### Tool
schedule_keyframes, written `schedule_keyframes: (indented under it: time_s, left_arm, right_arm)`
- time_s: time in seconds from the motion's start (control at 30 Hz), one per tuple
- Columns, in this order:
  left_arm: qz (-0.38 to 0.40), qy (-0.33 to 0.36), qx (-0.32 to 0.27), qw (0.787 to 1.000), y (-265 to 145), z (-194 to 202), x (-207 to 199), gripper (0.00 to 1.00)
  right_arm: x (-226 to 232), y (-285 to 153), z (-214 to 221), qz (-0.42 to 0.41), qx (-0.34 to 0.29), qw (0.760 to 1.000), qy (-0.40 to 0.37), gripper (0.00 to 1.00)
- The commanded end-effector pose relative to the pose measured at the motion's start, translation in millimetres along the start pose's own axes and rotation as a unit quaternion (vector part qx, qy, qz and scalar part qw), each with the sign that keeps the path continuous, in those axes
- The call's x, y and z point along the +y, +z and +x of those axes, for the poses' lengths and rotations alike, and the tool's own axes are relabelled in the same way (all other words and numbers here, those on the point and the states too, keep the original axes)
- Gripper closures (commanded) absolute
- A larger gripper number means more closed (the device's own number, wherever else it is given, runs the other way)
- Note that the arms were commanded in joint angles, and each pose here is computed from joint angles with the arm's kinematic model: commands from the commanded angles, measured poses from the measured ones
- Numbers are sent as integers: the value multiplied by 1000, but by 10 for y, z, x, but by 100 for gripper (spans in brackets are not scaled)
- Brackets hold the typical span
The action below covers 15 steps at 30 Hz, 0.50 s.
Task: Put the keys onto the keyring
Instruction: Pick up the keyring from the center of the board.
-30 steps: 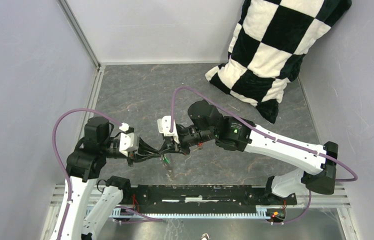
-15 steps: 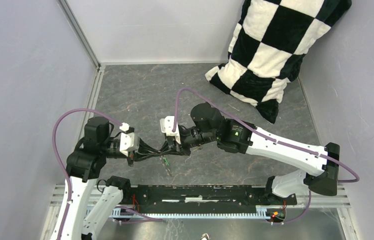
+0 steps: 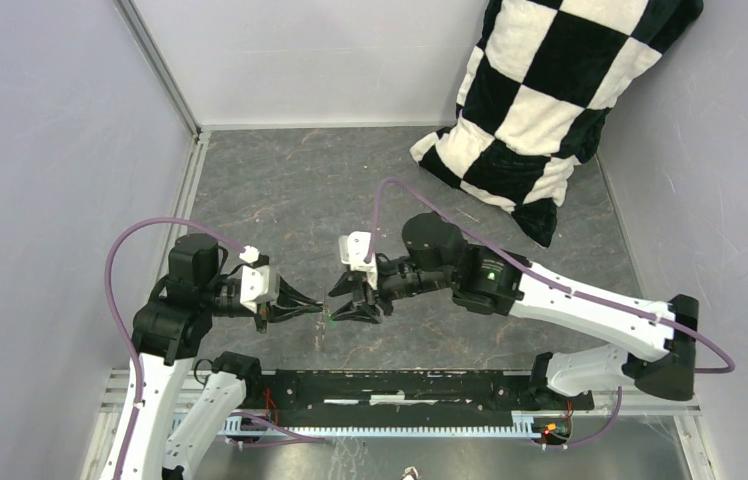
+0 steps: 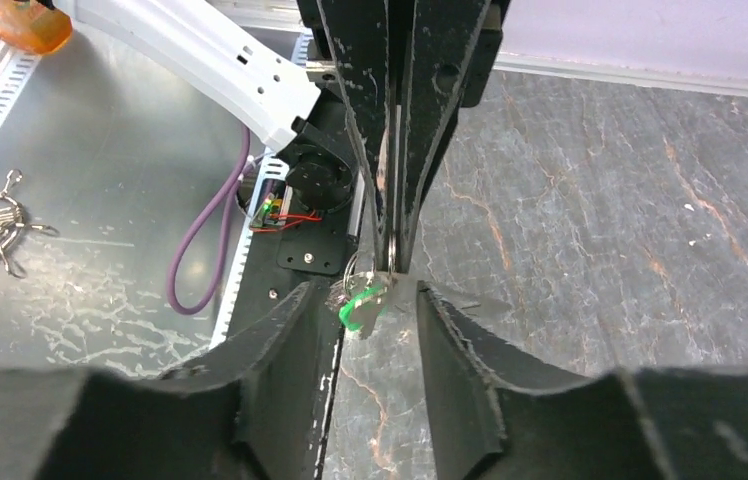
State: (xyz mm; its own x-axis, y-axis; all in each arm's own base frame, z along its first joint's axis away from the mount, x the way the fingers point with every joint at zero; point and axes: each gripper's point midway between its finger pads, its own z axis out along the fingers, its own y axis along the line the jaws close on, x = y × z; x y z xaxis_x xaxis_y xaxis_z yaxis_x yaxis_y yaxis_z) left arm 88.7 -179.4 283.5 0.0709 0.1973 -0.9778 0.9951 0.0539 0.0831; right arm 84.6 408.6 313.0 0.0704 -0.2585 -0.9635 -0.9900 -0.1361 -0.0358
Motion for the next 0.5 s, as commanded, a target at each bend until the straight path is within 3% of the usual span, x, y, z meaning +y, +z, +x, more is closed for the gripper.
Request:
schedule_keyframes:
  time_s: [0.0,0.1,0.47]
  left_arm:
    - [-1,42,-13,999,-28,-160,-7,98]
    - [1,47,-16,999,-28,-178,-15,98]
    - [-18,28,-19,999,-24,-214,70,98]
  right_arm:
    - [-54,-276,-246,39,-71,997,13,49]
    - [-8,-322,-154,34,-99,993,47,43]
    - [-128,-121,54,71,-137,984,90,43]
